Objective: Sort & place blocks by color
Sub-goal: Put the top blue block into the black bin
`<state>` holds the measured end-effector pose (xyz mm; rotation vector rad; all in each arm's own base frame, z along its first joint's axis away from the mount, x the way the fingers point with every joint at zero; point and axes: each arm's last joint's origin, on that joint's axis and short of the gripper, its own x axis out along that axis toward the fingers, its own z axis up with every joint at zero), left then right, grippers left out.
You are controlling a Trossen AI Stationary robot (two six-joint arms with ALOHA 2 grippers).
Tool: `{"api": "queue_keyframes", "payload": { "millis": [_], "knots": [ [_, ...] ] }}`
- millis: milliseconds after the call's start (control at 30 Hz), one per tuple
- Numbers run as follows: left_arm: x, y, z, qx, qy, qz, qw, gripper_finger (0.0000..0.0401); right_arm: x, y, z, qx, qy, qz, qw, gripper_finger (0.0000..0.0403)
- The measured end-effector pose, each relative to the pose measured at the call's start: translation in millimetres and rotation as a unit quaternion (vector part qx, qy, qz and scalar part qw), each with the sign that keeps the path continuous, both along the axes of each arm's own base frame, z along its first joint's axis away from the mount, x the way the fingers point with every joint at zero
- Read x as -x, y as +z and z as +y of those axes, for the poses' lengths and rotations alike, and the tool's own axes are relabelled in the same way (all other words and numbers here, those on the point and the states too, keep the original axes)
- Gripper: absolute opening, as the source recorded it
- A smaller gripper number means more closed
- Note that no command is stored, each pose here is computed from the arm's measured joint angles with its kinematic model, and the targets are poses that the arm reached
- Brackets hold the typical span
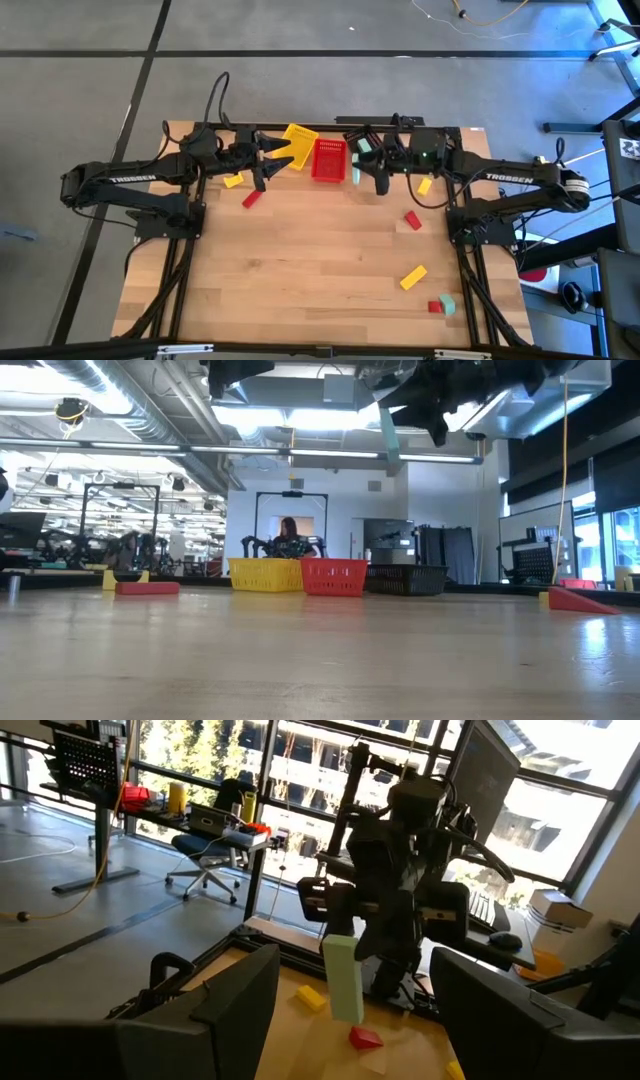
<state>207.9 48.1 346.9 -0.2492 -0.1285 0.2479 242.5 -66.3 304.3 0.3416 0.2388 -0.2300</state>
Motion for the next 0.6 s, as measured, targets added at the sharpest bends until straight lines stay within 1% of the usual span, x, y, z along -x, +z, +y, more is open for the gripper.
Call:
{"api": "queue_keyframes", "payload": {
  "millis": [67,133,200,300,367,433,600],
  "knots": [
    [0.0,0.0,0.1,0.000,0.000,0.000,1.000,0.0252,-1.6,11.1,-7.2,0.020,-0.035,0.029,0.999,0.0126],
    [0.0,-0.1,0.1,0.000,0.002,0.000,1.000,0.0252,-3.5,19.7,-19.1,0.038,-0.080,0.085,0.992,0.0126],
    [0.0,0.0,0.3,0.000,0.004,0.000,1.000,0.0252,-5.6,22.2,-33.8,0.048,-0.114,0.154,0.980,0.0126],
    [0.0,0.0,0.2,0.000,0.004,0.000,1.000,0.0252,-11.5,21.7,-58.5,0.044,-0.142,0.226,0.963,0.0126],
    [0.0,0.0,0.2,0.000,0.004,0.000,1.000,0.0252,-16.1,12.2,-76.0,0.032,-0.156,0.268,0.950,0.0126],
    [0.1,0.1,0.2,0.000,0.004,0.000,1.000,0.0252,-20.0,-4.7,-93.4,0.014,-0.169,0.306,0.937,0.0126],
    [0.0,0.0,0.3,0.000,0.004,0.000,1.000,0.0252,-26.1,-51.7,-132.7,-0.045,-0.192,0.366,0.910,0.0126]
  ]
}}
